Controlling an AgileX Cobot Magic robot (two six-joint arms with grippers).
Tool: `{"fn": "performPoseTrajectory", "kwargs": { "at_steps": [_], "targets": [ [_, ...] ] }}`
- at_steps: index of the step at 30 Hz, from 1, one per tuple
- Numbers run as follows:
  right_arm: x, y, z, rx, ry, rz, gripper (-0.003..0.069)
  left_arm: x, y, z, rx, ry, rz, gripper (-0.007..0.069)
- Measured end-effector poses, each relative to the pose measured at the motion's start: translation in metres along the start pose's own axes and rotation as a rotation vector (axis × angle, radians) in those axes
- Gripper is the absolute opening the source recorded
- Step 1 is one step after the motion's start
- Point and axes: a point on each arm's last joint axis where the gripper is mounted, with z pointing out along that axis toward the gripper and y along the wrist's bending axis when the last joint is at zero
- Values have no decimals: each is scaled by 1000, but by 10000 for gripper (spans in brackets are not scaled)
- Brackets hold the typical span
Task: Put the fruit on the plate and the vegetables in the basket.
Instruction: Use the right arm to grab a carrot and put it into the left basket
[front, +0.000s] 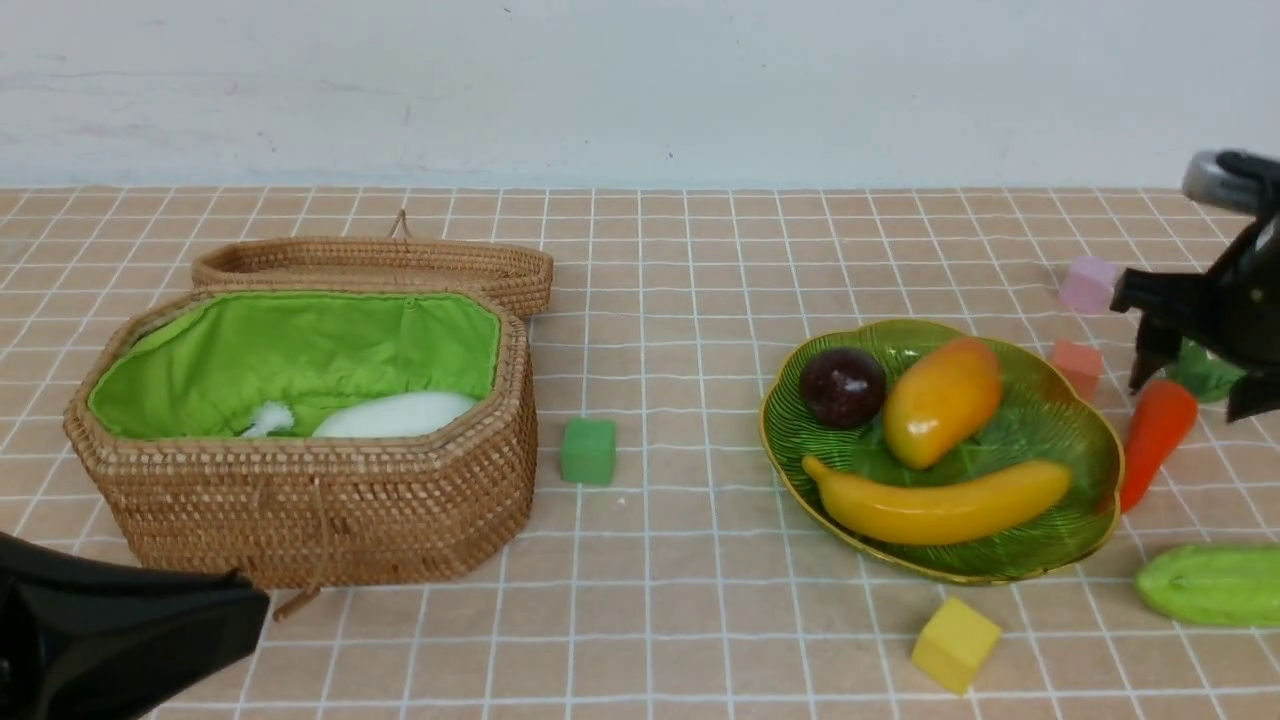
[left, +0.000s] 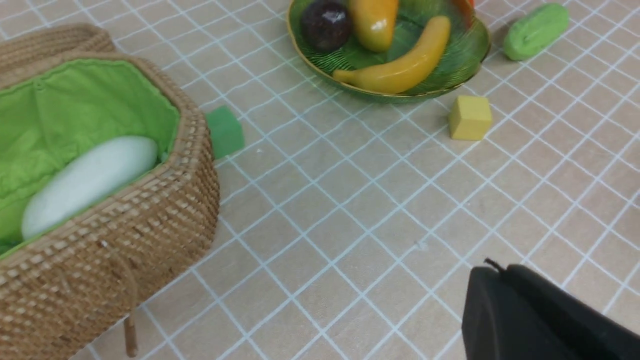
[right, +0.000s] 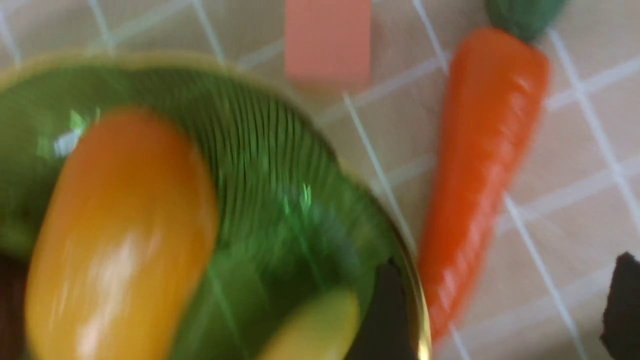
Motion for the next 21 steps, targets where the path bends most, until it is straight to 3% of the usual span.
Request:
{"fn": "performPoseTrajectory", "kwargs": {
  "at_steps": [8, 13, 18, 19, 21],
  "targets": [
    [-14, -35, 68, 45, 31, 95, 562, 2, -3, 0, 31, 21, -20, -9],
    [-13, -40, 85, 50, 30, 104, 545, 3, -4, 0, 42, 29, -30, -9],
    [-17, -39, 87, 45, 2, 97, 456, 3, -5, 0, 52, 29, -41, -9],
    [-18, -40, 88, 50, -9, 85, 386, 3, -5, 0, 52, 30, -41, -8],
    [-21, -40, 86, 57, -16, 53, 361, 3, -5, 0, 51, 32, -42, -8]
  ]
}}
